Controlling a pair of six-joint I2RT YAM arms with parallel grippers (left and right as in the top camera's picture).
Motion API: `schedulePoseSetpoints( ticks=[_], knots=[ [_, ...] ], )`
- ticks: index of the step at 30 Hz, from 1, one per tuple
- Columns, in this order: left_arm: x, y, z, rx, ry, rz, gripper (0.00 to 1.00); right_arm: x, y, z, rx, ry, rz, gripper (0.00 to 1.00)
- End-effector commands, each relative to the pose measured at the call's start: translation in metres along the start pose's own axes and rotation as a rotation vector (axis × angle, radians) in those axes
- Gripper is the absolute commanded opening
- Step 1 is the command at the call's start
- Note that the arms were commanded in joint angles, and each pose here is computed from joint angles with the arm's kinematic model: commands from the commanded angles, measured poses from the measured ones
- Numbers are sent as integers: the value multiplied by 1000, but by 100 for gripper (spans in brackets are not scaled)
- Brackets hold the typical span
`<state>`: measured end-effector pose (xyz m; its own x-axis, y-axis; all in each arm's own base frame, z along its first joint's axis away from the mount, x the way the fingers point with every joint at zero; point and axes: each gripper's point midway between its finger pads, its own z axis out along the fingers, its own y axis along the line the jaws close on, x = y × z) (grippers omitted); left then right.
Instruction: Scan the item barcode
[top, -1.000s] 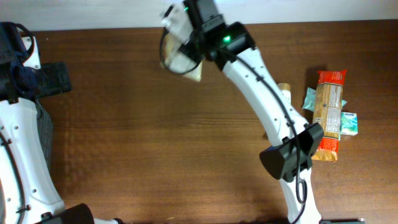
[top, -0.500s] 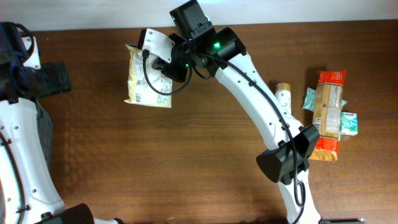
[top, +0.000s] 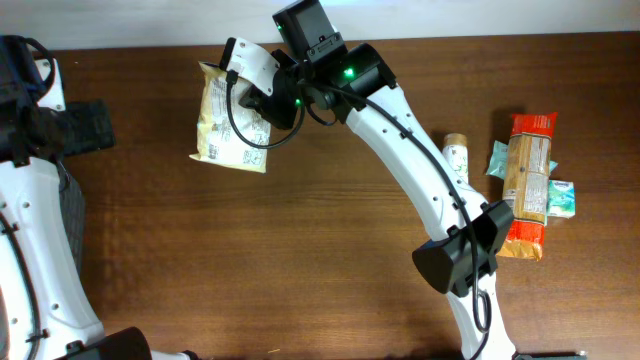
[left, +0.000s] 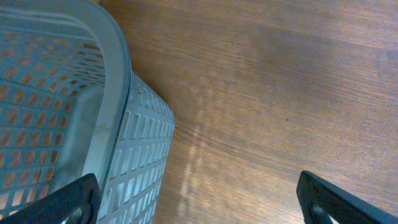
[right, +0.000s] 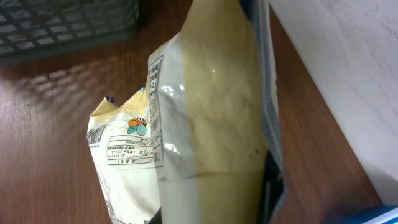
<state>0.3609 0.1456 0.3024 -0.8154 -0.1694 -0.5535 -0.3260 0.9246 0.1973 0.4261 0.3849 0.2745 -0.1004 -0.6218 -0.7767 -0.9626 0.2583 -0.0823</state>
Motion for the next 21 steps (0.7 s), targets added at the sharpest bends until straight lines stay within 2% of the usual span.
schedulePoseSetpoints(
  ticks=[1,3,5,10,12,13,14,15,17,21],
  knots=[
    [-2,3,-6,-6,-18,-5,99,-19,3,-20,4,-53,-7,4],
    [-2,3,-6,-6,-18,-5,99,-16,5,-20,-5,-40,73,4],
    [-2,3,-6,-6,-18,-5,99,-11,-4,-25,-2,-43,321,4],
    [-2,3,-6,-6,-18,-5,99,-2,-20,-73,-142,-126,505,4],
    [-2,3,-6,-6,-18,-5,99,11,-44,-97,-81,-131,618,4],
    [-2,3,-6,-6,-18,-5,99,23,-61,-107,-22,-123,727,4],
    [-2,3,-6,-6,-18,-5,99,54,-90,-121,106,-82,952,4],
    [-2,3,-6,-6,-18,-5,99,72,-99,-128,157,-54,1042,4],
    [-2,3,-6,-6,-18,-5,99,100,-102,-137,194,12,1125,4],
    [-2,3,-6,-6,-18,-5,99,116,-98,-140,249,78,1170,4]
  ],
)
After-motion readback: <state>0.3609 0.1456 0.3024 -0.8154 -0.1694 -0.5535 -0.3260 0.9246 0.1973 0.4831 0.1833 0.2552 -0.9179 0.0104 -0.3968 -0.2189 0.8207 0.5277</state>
